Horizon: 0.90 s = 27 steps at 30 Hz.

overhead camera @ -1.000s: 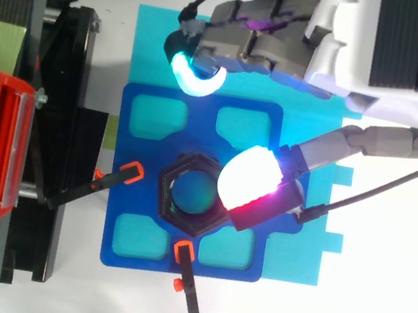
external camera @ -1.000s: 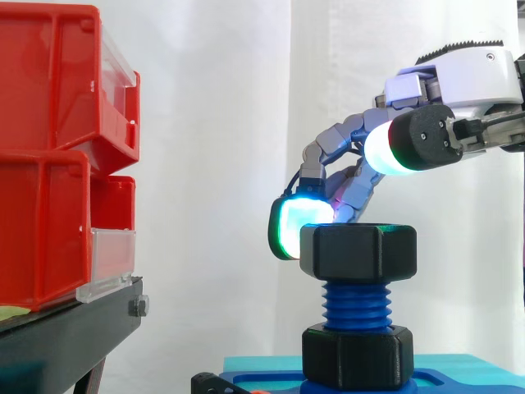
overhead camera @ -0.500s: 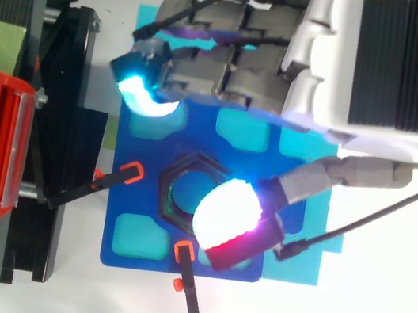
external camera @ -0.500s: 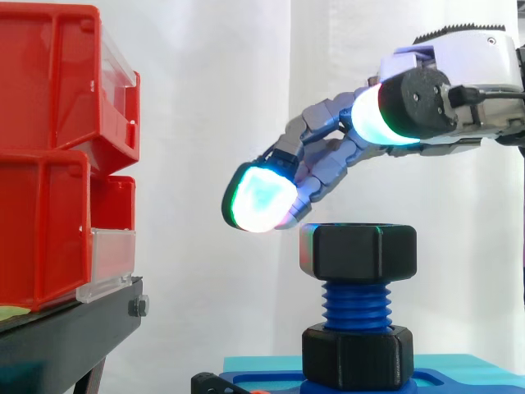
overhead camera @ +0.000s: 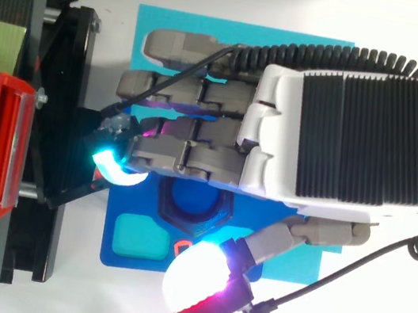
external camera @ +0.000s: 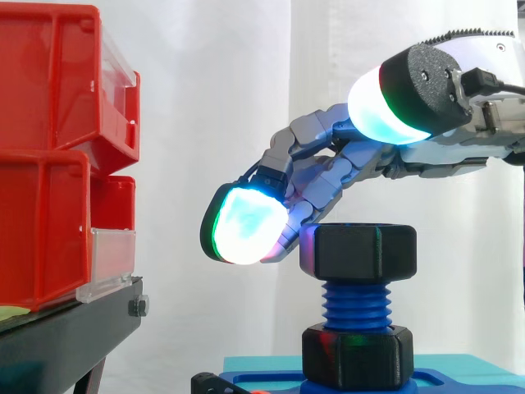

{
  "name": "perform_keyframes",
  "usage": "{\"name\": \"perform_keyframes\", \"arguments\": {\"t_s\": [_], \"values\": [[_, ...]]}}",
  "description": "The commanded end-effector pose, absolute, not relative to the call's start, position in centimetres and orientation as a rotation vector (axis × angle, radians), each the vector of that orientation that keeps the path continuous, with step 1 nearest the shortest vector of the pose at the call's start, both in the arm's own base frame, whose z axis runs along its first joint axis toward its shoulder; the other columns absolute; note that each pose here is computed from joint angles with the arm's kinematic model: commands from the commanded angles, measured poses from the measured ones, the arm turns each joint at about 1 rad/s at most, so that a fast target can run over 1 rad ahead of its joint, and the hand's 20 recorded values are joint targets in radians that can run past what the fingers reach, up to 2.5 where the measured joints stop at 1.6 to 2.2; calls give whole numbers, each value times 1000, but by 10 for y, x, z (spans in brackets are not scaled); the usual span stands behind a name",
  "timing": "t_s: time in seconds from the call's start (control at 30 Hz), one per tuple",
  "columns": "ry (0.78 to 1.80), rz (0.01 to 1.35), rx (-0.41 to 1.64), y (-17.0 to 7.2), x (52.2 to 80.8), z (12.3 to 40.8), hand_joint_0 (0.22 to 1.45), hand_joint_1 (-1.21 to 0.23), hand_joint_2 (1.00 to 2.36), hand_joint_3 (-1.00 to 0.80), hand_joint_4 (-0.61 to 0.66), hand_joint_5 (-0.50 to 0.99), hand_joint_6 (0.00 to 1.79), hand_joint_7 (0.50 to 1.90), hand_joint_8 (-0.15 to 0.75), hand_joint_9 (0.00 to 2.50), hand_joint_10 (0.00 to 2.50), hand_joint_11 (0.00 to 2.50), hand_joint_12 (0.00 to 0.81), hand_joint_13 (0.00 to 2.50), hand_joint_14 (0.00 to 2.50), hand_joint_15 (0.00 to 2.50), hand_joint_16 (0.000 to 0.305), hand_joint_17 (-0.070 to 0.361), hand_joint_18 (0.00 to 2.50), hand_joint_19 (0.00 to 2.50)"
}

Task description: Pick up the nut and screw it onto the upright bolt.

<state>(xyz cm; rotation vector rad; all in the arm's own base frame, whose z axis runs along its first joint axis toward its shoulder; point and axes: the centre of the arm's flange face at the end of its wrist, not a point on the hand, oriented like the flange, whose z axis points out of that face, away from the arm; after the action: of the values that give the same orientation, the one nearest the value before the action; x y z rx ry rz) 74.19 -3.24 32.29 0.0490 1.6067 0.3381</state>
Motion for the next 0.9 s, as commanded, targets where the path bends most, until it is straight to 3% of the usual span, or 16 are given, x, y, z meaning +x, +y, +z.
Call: {"name": "perform_keyframes", "arguments": {"t_s": [0.0,0.37,0.87], "values": [[1608,344,48,-29,742,323,480,-43,1000,-500,213,-126,504,1016,221,465,0,0,290,292,0,0,32,73,0,0],[1619,363,27,-31,740,319,493,-80,1000,-500,179,-84,500,1422,234,542,0,0,274,373,0,0,29,65,48,0],[1614,346,11,-54,738,320,514,-162,1000,-500,174,-66,570,1385,256,725,0,0,237,552,0,0,23,51,220,0]]}}
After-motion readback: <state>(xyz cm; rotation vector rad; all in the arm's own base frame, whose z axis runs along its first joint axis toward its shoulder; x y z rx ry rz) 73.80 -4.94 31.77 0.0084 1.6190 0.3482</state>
